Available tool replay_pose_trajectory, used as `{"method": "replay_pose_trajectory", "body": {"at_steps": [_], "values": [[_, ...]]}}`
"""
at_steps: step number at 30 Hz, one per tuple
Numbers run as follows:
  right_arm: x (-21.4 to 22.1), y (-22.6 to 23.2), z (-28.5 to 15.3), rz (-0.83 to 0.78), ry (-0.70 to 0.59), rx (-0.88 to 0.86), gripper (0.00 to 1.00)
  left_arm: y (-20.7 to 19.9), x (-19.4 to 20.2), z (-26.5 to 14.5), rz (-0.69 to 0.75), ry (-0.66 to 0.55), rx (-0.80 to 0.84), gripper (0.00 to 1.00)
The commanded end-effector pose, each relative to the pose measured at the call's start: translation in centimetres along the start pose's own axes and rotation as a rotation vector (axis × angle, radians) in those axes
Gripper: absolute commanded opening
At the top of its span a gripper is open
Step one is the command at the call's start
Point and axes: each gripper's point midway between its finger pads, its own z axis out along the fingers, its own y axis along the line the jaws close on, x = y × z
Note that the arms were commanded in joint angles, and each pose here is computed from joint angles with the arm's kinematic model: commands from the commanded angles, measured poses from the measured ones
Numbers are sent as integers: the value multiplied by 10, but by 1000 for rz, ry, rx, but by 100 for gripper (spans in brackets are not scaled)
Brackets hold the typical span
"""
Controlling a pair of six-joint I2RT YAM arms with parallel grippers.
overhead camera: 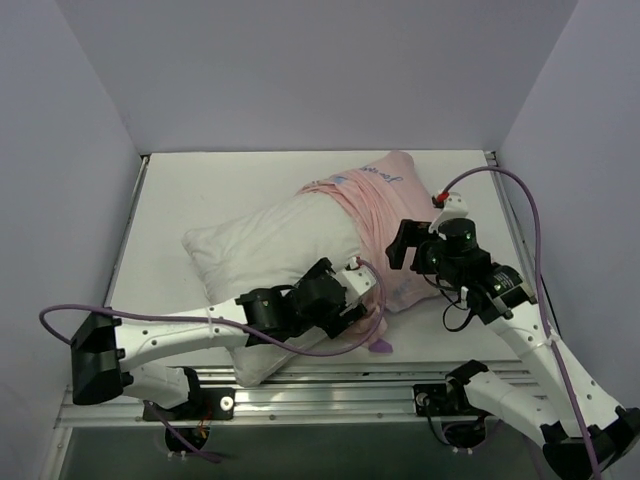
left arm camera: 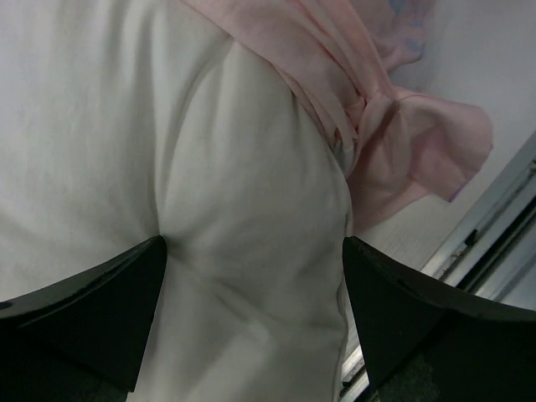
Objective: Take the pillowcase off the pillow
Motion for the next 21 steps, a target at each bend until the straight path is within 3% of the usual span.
{"method": "replay_pose_trajectory", "body": {"at_steps": [1,5,6,7,8,10,11,13,14,21], "values": [[13,-2,-9,9,20,-17,85,8,-3,23,37,-30,-124,94],[35,3,-9,15,72,-73,85,19,18,42,-19,9,-252,98],[37,6,-10,22,70,-94,85,20,20,45,-36,7,-262,94],[41,8,-9,29,81,-109,85,23,24,49,-51,16,-273,87],[47,13,-9,46,98,-141,84,23,26,51,-76,14,-277,70],[63,14,-4,60,131,-166,83,24,28,56,-97,13,-278,51],[69,16,-4,70,151,-183,83,26,28,57,-118,13,-280,33],[85,15,1,75,186,-188,82,28,26,59,-137,10,-277,16],[90,17,2,77,200,-204,82,29,26,60,-148,11,-271,3],[117,33,18,71,267,-267,80,34,4,52,-197,-33,-249,2]]}}
